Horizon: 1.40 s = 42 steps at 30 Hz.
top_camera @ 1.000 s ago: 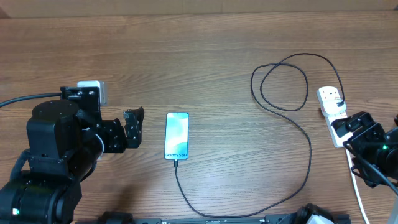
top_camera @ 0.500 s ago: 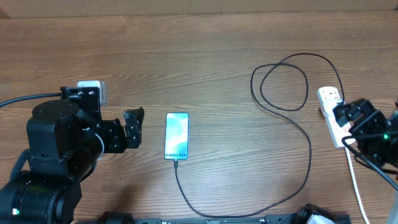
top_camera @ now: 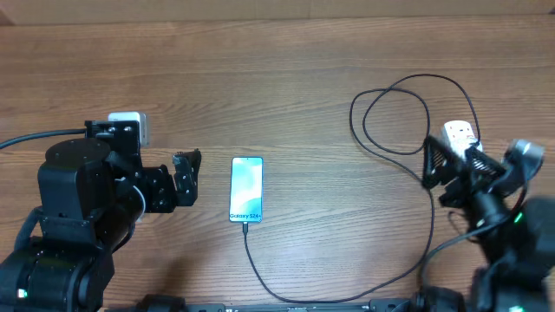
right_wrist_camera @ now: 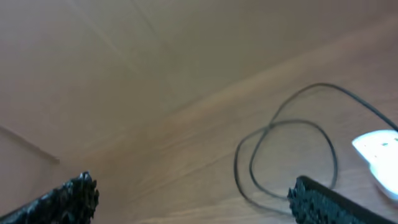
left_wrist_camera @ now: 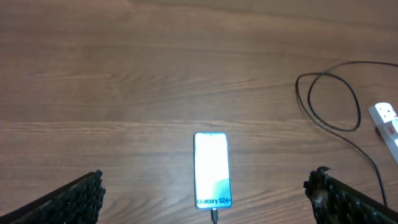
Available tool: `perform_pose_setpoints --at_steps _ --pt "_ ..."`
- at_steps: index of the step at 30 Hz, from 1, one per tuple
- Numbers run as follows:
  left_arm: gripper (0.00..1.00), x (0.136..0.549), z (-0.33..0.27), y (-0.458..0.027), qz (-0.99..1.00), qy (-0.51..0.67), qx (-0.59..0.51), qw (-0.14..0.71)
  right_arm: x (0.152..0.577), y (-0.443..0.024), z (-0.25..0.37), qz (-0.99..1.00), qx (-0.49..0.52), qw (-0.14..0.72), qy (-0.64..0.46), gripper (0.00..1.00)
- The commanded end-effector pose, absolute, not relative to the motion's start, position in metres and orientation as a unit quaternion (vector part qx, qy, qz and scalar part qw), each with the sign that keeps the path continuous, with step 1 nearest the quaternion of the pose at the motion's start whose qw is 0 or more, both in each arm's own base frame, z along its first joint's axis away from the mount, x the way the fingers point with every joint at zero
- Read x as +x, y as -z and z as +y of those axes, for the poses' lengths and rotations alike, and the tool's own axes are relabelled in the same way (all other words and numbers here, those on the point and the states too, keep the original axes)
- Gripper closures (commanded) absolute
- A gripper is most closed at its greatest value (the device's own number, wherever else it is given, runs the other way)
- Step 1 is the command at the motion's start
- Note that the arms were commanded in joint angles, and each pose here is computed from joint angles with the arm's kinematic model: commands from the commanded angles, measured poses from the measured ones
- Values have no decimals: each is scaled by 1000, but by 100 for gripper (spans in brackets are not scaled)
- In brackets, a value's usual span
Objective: Plug charger to phone and switch on socket
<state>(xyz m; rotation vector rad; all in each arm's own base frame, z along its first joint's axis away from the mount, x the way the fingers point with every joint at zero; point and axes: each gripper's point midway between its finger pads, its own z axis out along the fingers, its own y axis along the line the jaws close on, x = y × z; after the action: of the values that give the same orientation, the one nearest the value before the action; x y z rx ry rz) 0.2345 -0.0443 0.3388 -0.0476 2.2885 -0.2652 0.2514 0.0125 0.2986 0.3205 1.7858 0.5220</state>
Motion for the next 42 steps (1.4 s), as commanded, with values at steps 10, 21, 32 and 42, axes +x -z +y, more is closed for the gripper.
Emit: perform_pose_setpoints --at_steps 10,21,32,42 --pt "0 235 -45 -340 907 105 -20 408 223 -262 35 635 66 724 -261 0" --pt "0 235 -45 -340 907 105 -20 408 240 -223 7 635 134 731 -210 0" --pt "0 235 -45 -340 907 105 -20 408 246 -182 2 685 131 697 -167 0" --pt "0 235 -45 -340 907 105 -20 408 246 -172 0 702 122 687 -143 0"
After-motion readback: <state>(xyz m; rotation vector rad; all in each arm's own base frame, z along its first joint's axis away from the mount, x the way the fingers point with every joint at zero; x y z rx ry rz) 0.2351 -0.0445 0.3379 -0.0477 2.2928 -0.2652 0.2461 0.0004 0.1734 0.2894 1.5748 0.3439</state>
